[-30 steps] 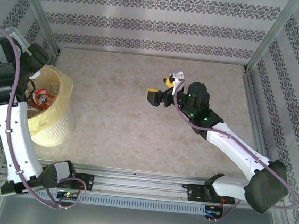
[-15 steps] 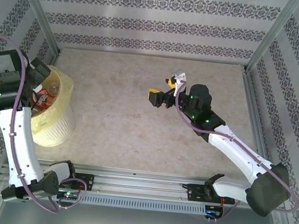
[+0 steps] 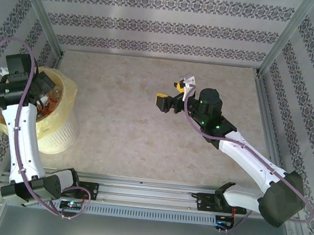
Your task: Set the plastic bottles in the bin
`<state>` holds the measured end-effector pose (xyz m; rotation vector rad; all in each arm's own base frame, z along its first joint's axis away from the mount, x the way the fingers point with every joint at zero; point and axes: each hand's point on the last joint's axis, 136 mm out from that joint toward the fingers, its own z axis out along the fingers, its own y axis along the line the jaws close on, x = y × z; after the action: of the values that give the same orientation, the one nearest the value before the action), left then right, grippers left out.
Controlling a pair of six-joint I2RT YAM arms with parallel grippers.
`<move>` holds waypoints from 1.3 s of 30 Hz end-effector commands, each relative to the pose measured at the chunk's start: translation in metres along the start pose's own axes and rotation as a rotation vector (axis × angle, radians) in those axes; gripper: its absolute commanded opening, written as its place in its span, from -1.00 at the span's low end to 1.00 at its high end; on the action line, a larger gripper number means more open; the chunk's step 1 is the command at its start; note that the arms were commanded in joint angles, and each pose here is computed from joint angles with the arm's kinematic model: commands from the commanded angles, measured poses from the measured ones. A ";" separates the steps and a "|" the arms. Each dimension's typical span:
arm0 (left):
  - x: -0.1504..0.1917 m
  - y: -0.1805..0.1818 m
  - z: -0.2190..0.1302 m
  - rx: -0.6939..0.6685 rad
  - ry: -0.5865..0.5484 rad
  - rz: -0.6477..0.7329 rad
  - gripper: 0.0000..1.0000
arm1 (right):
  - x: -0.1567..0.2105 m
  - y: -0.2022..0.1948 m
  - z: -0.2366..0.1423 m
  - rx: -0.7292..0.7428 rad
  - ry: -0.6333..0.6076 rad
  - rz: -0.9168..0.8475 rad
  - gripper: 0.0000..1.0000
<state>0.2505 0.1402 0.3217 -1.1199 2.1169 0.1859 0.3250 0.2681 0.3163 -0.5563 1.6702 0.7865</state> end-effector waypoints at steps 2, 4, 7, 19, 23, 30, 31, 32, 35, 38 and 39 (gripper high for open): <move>-0.011 -0.001 -0.026 0.041 -0.077 0.023 0.99 | -0.002 0.005 0.001 -0.008 -0.011 -0.022 0.96; -0.014 -0.004 -0.033 0.059 -0.087 0.022 0.99 | -0.002 0.006 0.001 -0.009 -0.012 -0.025 0.96; -0.014 -0.008 -0.040 0.092 -0.086 0.026 0.99 | 0.000 0.006 0.001 -0.010 -0.005 -0.030 0.96; -0.011 -0.091 -0.099 0.614 -0.066 0.082 1.00 | 0.005 0.000 -0.012 0.038 -0.023 -0.028 0.96; -0.031 -0.090 -0.090 0.549 -0.113 0.081 0.99 | 0.014 -0.007 -0.018 0.077 -0.033 -0.020 0.96; -0.055 -0.070 -0.008 0.227 -0.014 0.026 0.99 | 0.024 -0.012 -0.023 0.101 -0.013 -0.040 0.96; -0.052 -0.066 0.002 0.208 0.003 0.000 0.99 | 0.023 -0.012 -0.024 0.103 -0.015 -0.040 0.96; -0.047 -0.062 0.012 0.195 0.018 -0.027 0.99 | 0.024 -0.012 -0.025 0.105 -0.017 -0.042 0.96; -0.030 -0.058 0.034 0.191 0.075 -0.067 0.99 | 0.023 -0.013 -0.028 0.115 -0.021 -0.048 0.96; -0.017 -0.056 0.042 0.186 0.126 -0.058 0.99 | 0.023 -0.013 -0.029 0.115 -0.014 -0.058 0.96; -0.016 -0.055 0.041 0.178 0.130 -0.053 0.99 | 0.023 -0.013 -0.028 0.116 -0.012 -0.060 0.96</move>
<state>0.3295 0.1388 0.3399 -1.0117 2.0948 -0.0690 0.3124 0.2402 0.2919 -0.5020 1.6892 0.6730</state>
